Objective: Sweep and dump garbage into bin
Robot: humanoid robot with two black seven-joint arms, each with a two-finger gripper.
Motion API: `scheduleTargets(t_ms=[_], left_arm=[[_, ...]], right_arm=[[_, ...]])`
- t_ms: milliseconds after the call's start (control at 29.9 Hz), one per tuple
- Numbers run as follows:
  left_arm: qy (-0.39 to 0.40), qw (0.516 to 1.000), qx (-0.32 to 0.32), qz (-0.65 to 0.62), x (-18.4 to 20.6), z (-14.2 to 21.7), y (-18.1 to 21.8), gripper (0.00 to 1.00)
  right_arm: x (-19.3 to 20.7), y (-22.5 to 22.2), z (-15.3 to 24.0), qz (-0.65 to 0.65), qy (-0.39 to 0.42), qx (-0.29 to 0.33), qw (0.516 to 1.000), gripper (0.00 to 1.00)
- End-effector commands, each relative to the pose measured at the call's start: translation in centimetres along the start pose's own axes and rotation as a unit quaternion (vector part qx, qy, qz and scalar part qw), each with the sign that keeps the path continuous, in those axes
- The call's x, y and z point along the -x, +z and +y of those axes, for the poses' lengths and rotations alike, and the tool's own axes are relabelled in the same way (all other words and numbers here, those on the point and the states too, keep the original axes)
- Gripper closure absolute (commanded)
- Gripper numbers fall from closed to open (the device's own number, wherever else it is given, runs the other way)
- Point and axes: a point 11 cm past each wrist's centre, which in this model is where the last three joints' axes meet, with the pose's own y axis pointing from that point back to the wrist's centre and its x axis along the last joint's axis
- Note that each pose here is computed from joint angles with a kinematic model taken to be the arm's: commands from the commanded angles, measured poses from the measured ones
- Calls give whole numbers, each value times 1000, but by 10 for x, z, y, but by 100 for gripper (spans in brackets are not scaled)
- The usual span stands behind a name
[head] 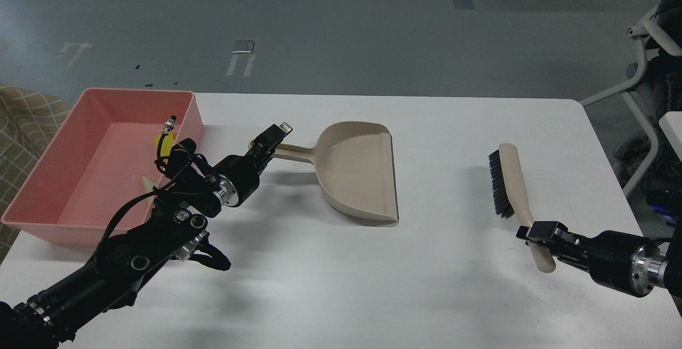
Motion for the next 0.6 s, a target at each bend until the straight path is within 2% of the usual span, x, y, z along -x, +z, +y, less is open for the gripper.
scheduleTargets(t_ms=[0,334,568], left_arm=[[-6,1000,-9,1,6,5,-9,2],[-24,1000,-12,7,22,21,-23,2],[-27,999,-22,1,18,38,-33,2]], right_arm=[[-5,-3,-6,3,5,-5,1000,100],[-12,3,-21,5,12,2,1000,100],[-16,11,-21,3,18,12,1000,100]])
